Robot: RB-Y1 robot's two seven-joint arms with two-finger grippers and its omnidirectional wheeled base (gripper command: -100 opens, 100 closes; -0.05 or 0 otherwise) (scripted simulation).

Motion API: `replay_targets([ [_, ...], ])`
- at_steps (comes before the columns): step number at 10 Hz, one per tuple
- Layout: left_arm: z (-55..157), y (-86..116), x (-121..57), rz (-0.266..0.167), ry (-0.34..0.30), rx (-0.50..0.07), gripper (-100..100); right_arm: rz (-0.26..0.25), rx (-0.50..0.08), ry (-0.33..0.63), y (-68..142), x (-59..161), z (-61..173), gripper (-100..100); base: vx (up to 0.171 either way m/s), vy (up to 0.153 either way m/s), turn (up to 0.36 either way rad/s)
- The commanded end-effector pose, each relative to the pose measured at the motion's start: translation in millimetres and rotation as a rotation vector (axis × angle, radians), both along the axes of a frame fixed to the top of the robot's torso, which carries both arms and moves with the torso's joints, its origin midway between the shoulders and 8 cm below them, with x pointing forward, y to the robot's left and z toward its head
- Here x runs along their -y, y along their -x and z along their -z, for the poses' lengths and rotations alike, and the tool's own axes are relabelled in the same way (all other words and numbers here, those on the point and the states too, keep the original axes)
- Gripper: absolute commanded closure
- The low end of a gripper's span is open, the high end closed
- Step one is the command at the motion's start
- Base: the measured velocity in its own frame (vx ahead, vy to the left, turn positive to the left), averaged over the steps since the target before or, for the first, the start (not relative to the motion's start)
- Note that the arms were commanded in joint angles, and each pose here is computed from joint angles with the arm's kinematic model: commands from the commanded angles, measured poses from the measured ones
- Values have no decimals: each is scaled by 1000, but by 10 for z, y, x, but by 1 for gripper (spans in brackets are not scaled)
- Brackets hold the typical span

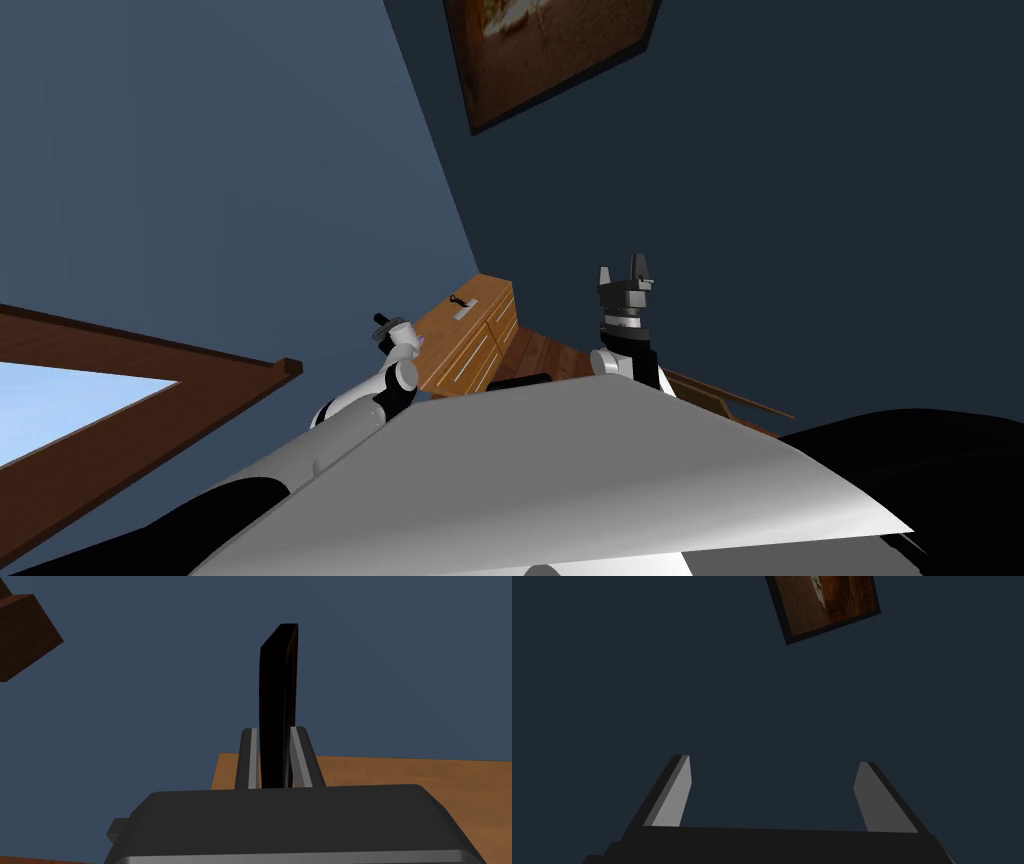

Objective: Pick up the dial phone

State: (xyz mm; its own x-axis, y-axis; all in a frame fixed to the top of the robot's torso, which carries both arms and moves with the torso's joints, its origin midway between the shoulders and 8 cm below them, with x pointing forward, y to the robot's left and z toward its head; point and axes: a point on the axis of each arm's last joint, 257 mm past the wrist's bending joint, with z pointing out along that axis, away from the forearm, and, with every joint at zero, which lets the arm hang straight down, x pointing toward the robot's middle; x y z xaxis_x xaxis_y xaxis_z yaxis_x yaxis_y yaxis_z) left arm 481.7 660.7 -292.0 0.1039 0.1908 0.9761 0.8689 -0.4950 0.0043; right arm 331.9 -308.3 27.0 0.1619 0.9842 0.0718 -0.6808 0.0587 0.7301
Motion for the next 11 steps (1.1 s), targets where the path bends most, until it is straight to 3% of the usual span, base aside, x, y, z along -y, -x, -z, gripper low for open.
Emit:
replay_targets([
  [1, -17, -6, -7, -5, -7, 2, 100, 0, 0, 0, 0, 0, 0, 0, -4, -2, 27],
  [2, 55, -121, 229, -15, 13, -2, 100, 0, 0, 0, 0, 0, 0, 0, -98, 96, -136],
  [3, -78, -185, 235, -23, -9, 10, 100, 0, 0, 0, 0, -1, -1, 0, -150, 119, -157],
  [4, -33, -173, 247, -21, -7, -2, 100, 0, 0, 0, 0, 0, -1, 0, -77, 60, -17],
  [5, 4, -289, 488, -25, 11, 0, 100, 0, 0, 0, 0, 0, 0, 0, -115, 106, -90],
  [7, -77, -347, 528, -28, -10, -6, 100, 0, 0, 0, 0, 0, -1, 0, -111, 87, -81],
  [8, -11, -450, 817, -26, 0, -25, 100, 0, 0, 0, 0, 0, 0, 0, -152, 95, -103],
  [9, -151, -524, 834, -29, -16, -9, 100, 0, 0, 0, 0, -1, -1, 0, -160, 103, -135],
  [10, -100, -613, 1103, -21, -8, -28, 100, 0, 0, 0, 0, 0, -1, 0, -170, 147, -170],
  [11, -245, -664, 1111, -26, -30, -7, 100, 0, 0, 0, 0, 0, -1, 0, -181, 138, -126],
])
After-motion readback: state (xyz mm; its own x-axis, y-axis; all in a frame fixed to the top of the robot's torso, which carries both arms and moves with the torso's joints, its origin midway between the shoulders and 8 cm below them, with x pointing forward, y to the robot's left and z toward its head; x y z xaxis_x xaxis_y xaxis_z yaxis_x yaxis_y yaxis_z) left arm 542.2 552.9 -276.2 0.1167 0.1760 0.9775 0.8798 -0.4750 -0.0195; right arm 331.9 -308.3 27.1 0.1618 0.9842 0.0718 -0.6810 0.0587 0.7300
